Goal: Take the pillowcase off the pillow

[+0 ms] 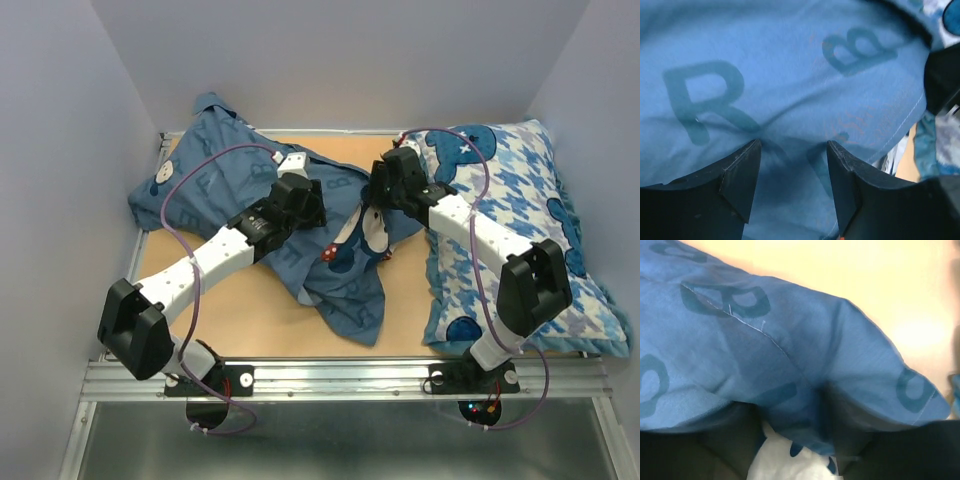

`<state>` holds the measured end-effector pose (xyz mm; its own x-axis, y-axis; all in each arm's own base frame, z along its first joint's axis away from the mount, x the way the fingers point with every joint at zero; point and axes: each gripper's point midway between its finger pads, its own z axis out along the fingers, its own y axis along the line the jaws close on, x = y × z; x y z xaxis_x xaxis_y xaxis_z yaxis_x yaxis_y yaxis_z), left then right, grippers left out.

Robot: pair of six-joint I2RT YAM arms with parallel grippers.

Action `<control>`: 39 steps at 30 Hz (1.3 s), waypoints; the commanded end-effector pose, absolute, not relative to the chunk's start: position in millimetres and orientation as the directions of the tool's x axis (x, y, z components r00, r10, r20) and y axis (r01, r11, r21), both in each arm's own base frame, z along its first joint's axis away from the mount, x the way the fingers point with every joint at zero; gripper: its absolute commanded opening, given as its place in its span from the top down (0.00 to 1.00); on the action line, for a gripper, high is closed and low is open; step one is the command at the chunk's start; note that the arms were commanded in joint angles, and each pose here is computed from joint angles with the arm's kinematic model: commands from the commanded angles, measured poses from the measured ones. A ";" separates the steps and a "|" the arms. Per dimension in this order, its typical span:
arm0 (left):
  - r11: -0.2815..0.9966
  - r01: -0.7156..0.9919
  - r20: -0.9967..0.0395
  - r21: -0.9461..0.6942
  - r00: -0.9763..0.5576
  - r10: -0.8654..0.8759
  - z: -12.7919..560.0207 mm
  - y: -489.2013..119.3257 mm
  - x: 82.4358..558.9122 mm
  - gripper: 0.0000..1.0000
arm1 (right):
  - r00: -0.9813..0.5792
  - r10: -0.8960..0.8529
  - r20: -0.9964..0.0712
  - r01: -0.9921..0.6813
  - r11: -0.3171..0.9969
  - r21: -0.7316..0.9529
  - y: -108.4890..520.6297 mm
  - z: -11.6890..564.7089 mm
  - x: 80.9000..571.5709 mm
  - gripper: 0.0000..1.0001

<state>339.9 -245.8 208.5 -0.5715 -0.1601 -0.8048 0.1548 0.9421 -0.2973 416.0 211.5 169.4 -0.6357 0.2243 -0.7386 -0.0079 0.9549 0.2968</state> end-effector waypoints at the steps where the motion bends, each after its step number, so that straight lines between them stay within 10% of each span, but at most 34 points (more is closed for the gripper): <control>1: 0.922 0.173 -0.827 -0.347 -0.520 -0.214 227.9 -248.5 332.7 0.32 | -0.585 0.288 -0.759 -0.070 0.914 0.400 224.5 213.9 408.0 0.32; 8: 0.924 0.177 -0.813 -0.338 -0.550 -0.192 203.0 -263.9 328.9 0.31 | -0.589 0.344 -0.732 -0.104 0.865 0.490 215.2 231.9 352.8 0.16; 19: 0.915 0.146 -0.801 -0.375 -0.548 -0.241 199.2 -270.8 334.8 0.67 | -0.685 0.270 -0.677 -0.083 0.894 0.441 273.7 157.6 295.8 0.12; 23: 0.922 0.123 -0.805 -0.367 -0.539 -0.248 199.1 -266.9 337.4 0.99 | -0.726 0.255 -0.638 -0.056 0.904 0.425 265.3 125.8 282.0 0.33; 27: 0.930 0.096 -0.817 -0.355 -0.515 -0.259 213.8 -263.2 343.8 1.00 | -0.726 0.312 -0.613 0.010 0.896 0.444 234.8 106.7 254.7 0.64; 39: 0.952 -0.052 -0.844 -0.301 -0.452 -0.291 230.2 -203.3 378.7 1.00 | -0.736 0.396 -0.549 0.110 0.870 0.480 203.3 68.5 220.5 0.66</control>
